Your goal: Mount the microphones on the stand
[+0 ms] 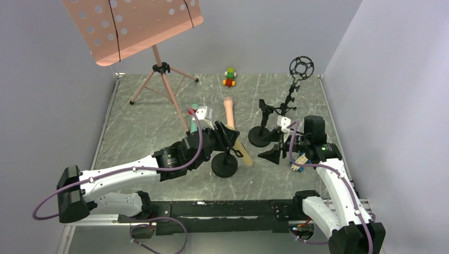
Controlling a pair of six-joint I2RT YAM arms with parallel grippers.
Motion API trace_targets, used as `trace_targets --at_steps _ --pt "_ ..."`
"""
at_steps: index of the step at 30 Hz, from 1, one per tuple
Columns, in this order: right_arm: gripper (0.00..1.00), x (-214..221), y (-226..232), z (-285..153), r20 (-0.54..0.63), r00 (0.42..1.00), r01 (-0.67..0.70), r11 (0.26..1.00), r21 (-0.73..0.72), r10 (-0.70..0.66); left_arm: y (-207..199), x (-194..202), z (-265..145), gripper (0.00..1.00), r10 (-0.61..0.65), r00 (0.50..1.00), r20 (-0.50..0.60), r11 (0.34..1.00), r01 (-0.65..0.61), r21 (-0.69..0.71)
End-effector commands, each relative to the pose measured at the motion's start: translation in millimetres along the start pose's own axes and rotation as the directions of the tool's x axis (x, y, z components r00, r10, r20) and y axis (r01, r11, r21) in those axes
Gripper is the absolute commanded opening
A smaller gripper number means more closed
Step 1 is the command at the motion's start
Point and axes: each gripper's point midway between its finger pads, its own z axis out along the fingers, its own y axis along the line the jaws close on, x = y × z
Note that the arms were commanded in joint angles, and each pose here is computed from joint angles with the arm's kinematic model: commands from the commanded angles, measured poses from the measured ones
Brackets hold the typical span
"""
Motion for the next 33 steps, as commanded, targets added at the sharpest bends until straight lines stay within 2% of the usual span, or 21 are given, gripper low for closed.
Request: trace_targets --at_steps 1,13,33 --pt "0.72 -6.4 2.5 -0.3 0.029 0.999 0.039 0.999 -0.020 -0.039 22.3 29.8 2.1 0.00 0.081 0.992 -0.101 0.996 -0.085 -0.038" --pt "0.72 -5.1 1.8 0.2 0.026 0.999 0.032 0.999 -0.022 -0.032 37.7 62.9 11.4 0.00 0.086 0.976 -0.202 0.995 -0.096 -0.041" --pt "0.72 -5.0 2.3 0.4 0.027 0.999 0.030 0.999 -0.025 -0.030 56.6 85.2 11.7 0.00 0.088 0.962 -0.260 0.992 -0.109 -0.067"
